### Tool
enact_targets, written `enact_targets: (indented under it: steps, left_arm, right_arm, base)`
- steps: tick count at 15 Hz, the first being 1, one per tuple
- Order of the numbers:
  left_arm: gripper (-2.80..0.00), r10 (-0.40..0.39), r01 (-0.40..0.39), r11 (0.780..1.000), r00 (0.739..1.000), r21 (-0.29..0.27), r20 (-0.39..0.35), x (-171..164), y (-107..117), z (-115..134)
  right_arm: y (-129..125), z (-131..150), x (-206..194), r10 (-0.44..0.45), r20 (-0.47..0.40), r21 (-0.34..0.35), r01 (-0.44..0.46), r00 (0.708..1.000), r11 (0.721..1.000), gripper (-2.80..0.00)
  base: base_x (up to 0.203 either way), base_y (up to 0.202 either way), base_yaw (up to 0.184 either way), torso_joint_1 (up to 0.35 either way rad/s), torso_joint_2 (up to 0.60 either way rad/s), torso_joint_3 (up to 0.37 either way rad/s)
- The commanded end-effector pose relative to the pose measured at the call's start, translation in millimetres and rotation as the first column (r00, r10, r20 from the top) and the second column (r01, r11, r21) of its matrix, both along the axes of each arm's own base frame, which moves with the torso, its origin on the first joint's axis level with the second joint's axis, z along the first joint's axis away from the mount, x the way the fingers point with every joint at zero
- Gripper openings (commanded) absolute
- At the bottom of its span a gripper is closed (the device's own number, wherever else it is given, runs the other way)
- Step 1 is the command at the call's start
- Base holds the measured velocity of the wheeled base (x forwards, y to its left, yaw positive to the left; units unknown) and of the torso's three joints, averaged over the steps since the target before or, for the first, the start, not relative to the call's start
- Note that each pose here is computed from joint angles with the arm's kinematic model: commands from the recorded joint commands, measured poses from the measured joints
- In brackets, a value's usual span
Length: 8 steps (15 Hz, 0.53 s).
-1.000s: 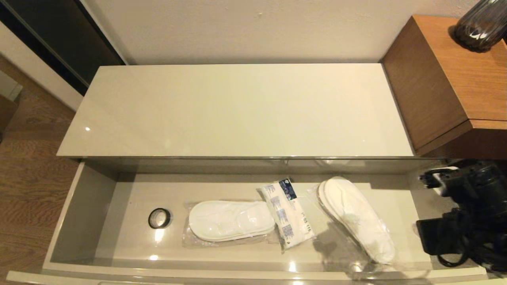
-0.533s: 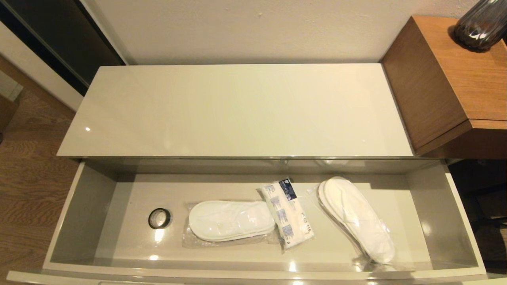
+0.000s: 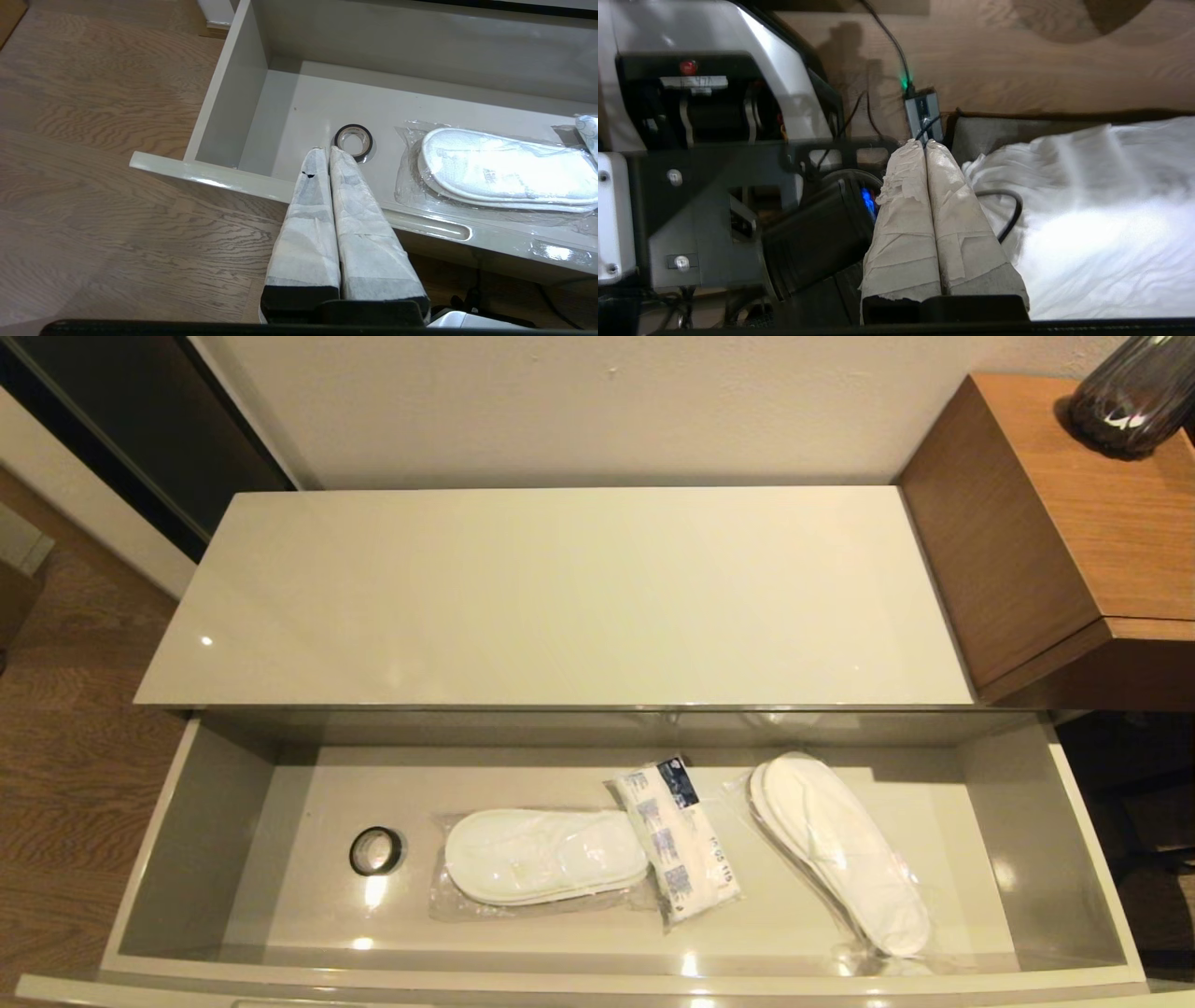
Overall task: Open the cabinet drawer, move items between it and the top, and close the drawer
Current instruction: Close the drawer
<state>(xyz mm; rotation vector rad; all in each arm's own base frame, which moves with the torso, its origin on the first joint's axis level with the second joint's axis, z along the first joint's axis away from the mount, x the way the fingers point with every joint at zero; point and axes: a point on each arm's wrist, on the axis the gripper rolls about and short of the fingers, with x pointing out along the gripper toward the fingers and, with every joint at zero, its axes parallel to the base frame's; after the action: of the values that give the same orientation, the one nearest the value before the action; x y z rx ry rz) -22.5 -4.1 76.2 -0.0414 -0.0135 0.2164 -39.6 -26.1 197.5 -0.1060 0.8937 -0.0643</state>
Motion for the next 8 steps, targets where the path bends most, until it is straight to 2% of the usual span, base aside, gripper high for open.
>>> enact_targets:
  steps: [1, 3, 8]
  left_arm:
    - [-2.80, 0.001, -0.001, 1.000, 0.999, 0.007, 0.038, -2.8, -0.6, -1.2]
    - [-2.80, 0.001, -0.001, 1.000, 0.999, 0.007, 0.037, -2.7, -0.5, -1.4]
    - [-2.80, 0.001, -0.001, 1.000, 0.999, 0.007, 0.037, -2.7, -0.5, -1.4]
  right_arm:
    - [-1.7, -12.9, -5.1, -0.013, -0.001, 0.015, 0.013, 1.000, 1.000, -2.80]
    - [7.4, -21.9, 14.6, -0.046, -0.019, 0.045, 0.047, 0.999, 0.998, -2.80]
    - [39.3, -39.7, 81.7, -0.083, -0.163, 0.172, 0.111, 0.983, 0.979, -2.80]
  base:
    - [0.000, 0.000, 0.000, 0.000, 0.00, 0.000]
    - [0.000, 0.000, 0.000, 0.000, 0.00, 0.000]
    - [0.000, 0.000, 0.000, 0.000, 0.00, 0.000]
